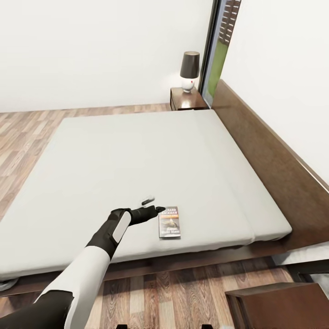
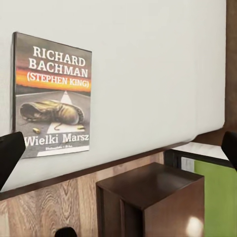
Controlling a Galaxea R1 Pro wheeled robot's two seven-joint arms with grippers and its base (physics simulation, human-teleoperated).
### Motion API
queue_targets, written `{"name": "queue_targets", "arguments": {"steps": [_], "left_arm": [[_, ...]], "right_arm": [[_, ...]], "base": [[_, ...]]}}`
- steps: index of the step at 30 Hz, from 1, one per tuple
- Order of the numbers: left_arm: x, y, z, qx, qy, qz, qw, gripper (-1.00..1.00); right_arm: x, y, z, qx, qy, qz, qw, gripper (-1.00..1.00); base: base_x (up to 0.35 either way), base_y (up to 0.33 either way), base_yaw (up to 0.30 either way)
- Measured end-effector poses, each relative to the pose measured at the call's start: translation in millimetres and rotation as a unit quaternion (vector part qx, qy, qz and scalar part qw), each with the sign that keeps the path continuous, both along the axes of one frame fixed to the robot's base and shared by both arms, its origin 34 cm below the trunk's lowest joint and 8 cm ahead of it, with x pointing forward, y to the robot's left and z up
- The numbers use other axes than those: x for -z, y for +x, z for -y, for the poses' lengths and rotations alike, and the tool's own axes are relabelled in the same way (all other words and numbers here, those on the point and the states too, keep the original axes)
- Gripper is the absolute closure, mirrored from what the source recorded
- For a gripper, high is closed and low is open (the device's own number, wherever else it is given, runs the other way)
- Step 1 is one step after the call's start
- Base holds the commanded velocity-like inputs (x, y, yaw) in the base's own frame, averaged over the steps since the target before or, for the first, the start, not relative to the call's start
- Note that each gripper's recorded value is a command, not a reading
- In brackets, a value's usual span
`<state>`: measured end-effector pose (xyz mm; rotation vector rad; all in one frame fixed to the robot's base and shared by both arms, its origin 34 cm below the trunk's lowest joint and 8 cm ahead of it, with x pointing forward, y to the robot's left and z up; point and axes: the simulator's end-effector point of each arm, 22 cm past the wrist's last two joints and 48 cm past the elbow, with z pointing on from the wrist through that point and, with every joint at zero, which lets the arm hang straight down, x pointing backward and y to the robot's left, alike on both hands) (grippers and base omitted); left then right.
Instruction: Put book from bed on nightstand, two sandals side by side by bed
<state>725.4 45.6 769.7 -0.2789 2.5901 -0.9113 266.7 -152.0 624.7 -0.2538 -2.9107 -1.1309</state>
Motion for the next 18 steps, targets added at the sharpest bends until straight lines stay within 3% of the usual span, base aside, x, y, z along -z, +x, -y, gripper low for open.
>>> {"name": "queue_targets", "arguments": {"steps": [18], "left_arm": [[16.9,-6.3,-0.2,0.000,0.000,-0.013,0.9999,-1.00]], "right_arm": [[4.5,-10.2,0.3,0.000,-0.001,-0.012,0.9999,-1.00]], "base": [[0.000,0.000,0.000]]}}
